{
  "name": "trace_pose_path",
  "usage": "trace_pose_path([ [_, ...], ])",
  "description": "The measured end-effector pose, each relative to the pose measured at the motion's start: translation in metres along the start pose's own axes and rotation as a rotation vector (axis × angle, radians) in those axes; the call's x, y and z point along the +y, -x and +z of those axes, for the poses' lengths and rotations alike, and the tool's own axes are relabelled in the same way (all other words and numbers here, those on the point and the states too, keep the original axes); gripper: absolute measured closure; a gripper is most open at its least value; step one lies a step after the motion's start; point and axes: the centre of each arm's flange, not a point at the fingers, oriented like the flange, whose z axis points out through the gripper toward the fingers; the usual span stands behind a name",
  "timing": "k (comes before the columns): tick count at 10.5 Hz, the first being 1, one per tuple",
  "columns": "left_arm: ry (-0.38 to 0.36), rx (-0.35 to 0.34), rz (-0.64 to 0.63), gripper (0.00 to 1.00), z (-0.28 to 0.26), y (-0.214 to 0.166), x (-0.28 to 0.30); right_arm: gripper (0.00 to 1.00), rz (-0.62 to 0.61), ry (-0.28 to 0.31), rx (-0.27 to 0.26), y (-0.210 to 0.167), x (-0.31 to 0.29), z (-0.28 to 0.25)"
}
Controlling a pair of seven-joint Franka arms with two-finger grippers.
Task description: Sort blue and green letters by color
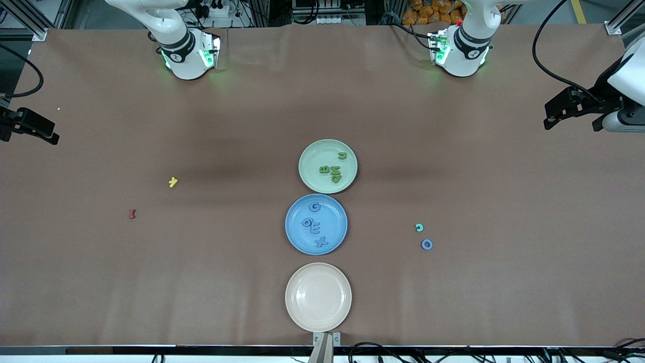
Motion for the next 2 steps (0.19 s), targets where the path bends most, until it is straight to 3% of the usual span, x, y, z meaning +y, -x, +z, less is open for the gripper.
trace_pose_path([
  [2,0.0,0.0,0.0,0.0,0.0,0.0,0.0001,0.0,0.002,0.0,0.018,-0.0033,0.0009,0.0],
])
